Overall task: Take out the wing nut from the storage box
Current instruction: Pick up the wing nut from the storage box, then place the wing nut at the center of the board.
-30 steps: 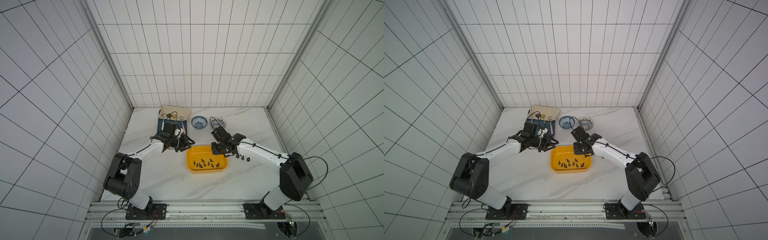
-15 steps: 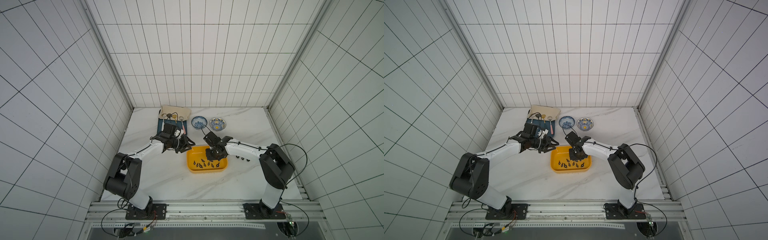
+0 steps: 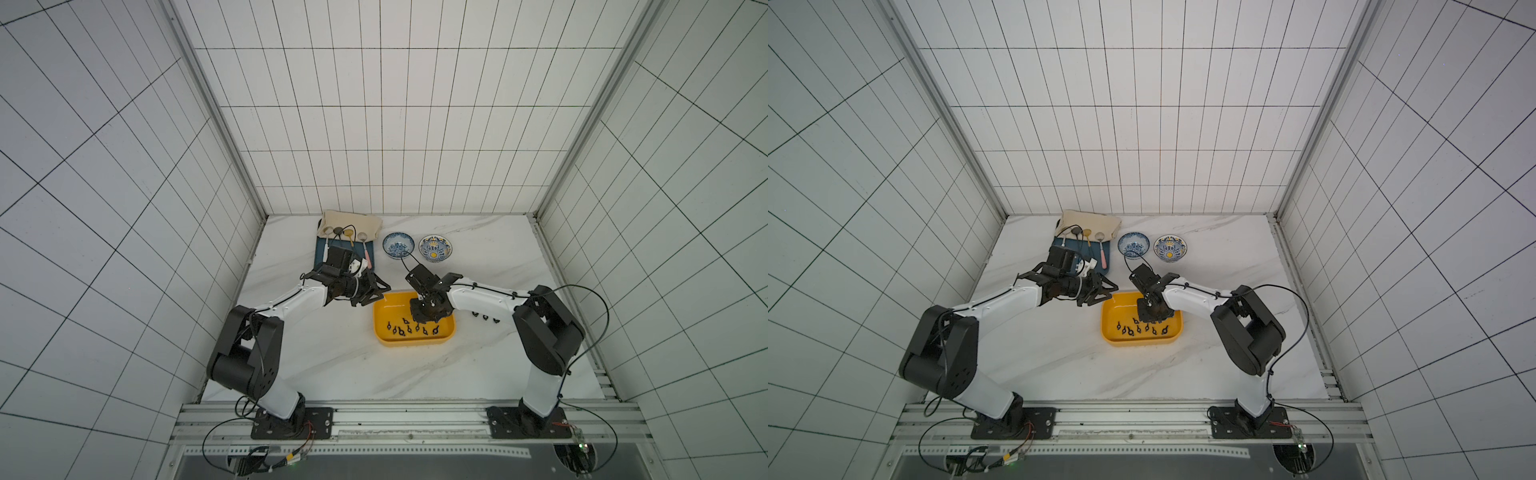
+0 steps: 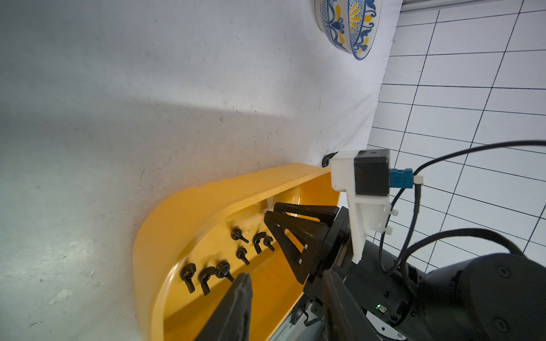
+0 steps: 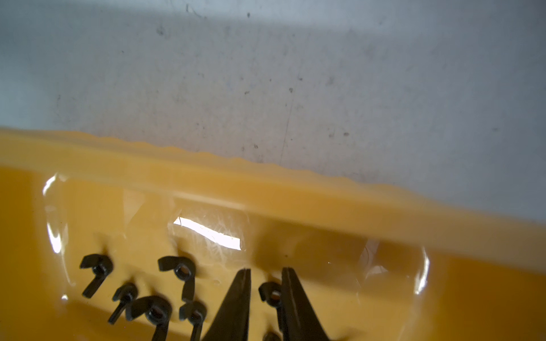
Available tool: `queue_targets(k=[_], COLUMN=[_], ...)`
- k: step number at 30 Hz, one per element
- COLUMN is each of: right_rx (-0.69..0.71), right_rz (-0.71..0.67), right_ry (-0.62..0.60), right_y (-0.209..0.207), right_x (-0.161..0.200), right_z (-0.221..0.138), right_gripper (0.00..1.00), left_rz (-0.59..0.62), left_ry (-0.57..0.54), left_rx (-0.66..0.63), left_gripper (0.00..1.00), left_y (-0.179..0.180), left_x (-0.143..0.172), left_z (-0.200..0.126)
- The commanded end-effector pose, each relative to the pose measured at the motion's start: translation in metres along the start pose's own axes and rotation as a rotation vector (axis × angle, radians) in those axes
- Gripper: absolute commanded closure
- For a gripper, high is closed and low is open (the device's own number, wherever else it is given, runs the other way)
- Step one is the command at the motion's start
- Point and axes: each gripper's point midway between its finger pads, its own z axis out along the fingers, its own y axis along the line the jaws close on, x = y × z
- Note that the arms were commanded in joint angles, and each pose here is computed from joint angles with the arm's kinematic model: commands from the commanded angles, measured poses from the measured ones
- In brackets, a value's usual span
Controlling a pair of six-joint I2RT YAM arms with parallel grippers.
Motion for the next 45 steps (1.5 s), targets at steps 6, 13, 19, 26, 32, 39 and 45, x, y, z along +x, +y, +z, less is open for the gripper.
queue_targets(k=[6,13,19,26,32,39,45], right_rx=[0.0,0.012,0.03,0.032,0.04,0.082,0.167], right_rz=[-0.001,0.005,0.008,0.019,0.025,0.071,0.255], right_ry=[0.001,-0.054,-0.125,-0.129,-0.143,-0.194,-0.206], right_y=[0.006,0.003,0.001,-0.008,-0.015,-0.046,-0.135], right_x=[-0.004,-0.013,-0.029,-0.036,-0.039,-0.048,-0.046], right_z=[0.002,-0.01,-0.028,-0.035,-0.045,-0.076,-0.091], right_gripper=[0.83,0.96,0.99,1.0,1.0,1.0,1.0], left_rz=[0.03,0.028,0.028,0.034,0.05,0.109,0.197], left_ry=[-0.005,-0.005,-0.006,-0.004,0.016,0.049,0.117], left_rx=[0.016,0.015,0.016,0.018,0.014,0.025,0.058], left_gripper=[0.58,0.58,0.58,0.58,0.58,0.58,0.57], left_y=[-0.003,-0.003,-0.004,-0.007,-0.013,-0.042,-0.085], left_x=[-0.001,-0.001,-0.002,-0.002,0.006,0.019,0.045], left_z=[0.0,0.001,0.001,0.002,0.009,0.025,0.052])
